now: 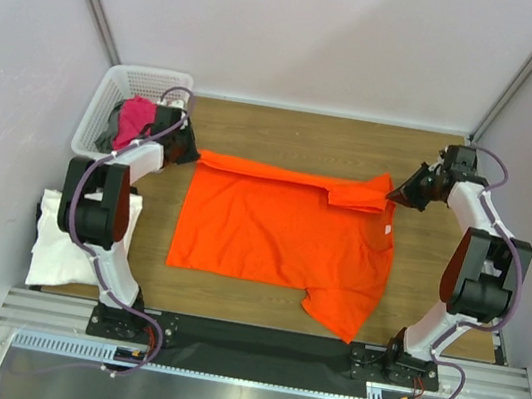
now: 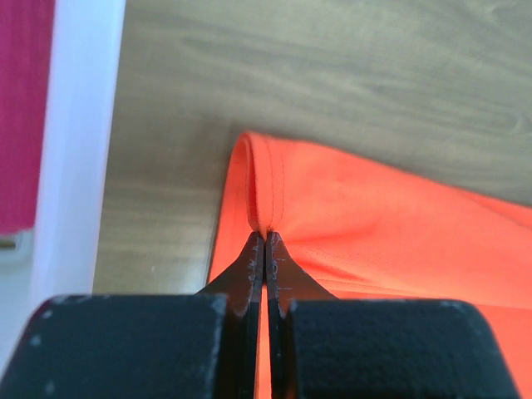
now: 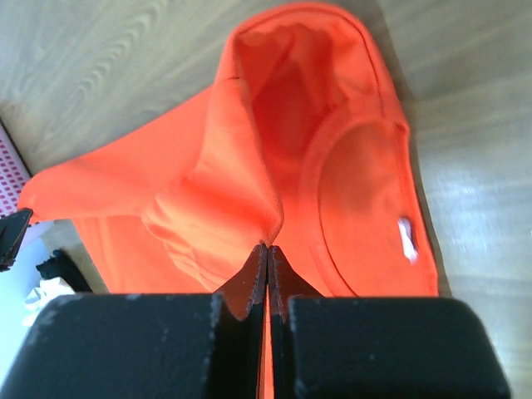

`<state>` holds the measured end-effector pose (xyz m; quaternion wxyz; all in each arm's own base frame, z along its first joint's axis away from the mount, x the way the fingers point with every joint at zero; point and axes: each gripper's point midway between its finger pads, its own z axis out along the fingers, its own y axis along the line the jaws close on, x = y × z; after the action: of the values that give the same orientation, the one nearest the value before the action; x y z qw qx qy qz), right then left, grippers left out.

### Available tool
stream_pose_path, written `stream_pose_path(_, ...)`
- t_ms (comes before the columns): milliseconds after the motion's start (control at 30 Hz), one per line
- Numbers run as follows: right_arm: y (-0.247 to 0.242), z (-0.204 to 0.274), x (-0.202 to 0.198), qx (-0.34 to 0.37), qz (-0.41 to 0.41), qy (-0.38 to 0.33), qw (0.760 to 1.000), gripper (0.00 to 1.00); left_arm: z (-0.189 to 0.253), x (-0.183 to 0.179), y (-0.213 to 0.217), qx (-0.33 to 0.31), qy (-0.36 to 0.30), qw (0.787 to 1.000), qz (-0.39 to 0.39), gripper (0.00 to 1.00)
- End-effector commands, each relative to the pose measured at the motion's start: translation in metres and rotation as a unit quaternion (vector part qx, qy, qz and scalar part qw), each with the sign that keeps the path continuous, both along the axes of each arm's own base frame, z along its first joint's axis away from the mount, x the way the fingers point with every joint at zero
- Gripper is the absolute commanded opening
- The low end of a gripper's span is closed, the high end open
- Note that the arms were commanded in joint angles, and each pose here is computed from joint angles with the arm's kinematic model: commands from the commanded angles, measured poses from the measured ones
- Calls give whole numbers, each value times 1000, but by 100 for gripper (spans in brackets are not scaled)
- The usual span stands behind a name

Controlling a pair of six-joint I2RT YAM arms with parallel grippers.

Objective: Fold and stack the t-shirts
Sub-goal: Fold the tshirt

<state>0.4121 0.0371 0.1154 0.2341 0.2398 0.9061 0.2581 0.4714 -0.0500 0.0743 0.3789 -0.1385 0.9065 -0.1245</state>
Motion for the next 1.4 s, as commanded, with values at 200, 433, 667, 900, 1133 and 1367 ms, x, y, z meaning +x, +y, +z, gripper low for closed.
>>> stream_pose_path(200, -10, -9, -19, -8, -21, 10, 1000, 0, 9, -17, 7, 5, -2, 1000, -4, 1)
stream_pose_path(433, -9, -22, -30, -8, -22, 30, 999, 0, 2, -31, 8, 6, 9, 1000, -1, 0)
stream_pose_path(667, -9, -26, -36, -10, -21, 40, 999, 0, -5, -36, 7, 4, 19, 1000, 1, 0)
stream_pose_path(900, -8, -15, -37, -11, -21, 31, 999, 0, 4, -41, 9, 7, 14, 1000, 2, 0)
stream_pose_path(1133, -7, 10, -34, -9, -19, 6, 1000, 0, 16, -39, 6, 1, 3, 1000, -1, 0)
stream_pose_path(1367, -5, 3, -46, -9, -17, 20, 1000, 0, 19, -47, 7, 3, 3, 1000, 1, 0)
